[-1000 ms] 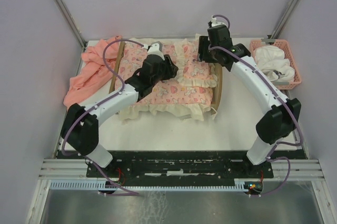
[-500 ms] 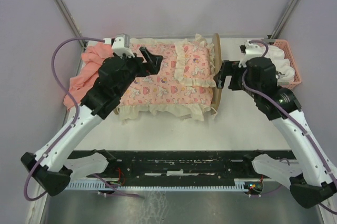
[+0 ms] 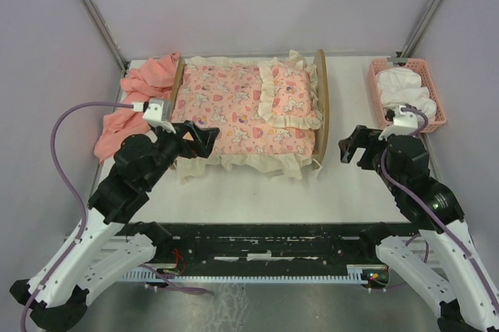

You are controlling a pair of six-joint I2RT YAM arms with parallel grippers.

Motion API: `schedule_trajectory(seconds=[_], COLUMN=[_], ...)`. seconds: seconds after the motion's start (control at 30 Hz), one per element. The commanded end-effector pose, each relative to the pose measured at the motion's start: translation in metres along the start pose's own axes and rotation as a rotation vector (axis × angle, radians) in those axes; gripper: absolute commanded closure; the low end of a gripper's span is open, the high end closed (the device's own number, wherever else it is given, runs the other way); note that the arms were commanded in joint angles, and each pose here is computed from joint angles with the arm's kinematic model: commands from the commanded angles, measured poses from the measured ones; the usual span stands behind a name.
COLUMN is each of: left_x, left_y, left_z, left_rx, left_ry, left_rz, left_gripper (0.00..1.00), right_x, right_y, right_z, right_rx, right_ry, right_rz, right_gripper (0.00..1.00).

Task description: Set up the pet bed

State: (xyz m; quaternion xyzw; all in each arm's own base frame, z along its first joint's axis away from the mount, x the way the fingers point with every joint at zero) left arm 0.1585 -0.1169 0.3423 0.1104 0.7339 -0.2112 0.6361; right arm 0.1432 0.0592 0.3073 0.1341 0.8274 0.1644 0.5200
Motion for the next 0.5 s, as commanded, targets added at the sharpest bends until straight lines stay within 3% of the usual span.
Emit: schedule_trajectory(seconds=[0.0,0.47], left_x=[0.0091,0.0176], left_y=[0.0064,0.0077], left_z=[-0.0051,-0.0083], left_rx=[-0.033,-0.036], left_ry=[-0.003,-0.002], left_rz=[0.034,0.003], left_gripper=[0.01,0.01], right_x=[0.0018,0.0048], right_y=[-0.0069,-0.0065], right_z=[-0.0039,-0.0076], right_rx=[0.024,0.001], right_ry=[-0.062,-0.047], right_rz=[0.045,0.062], right_gripper=[0.01,0.01])
Point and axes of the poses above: each gripper's point midway between its finger pads, its own z axis out along the fingers, its own y axis along the line the jaws close on, x = y × z, the point moved 9 cm from there along -z, back along the fingers, and after that the axes turned 10 degrees about z, right-handed, at the moved point
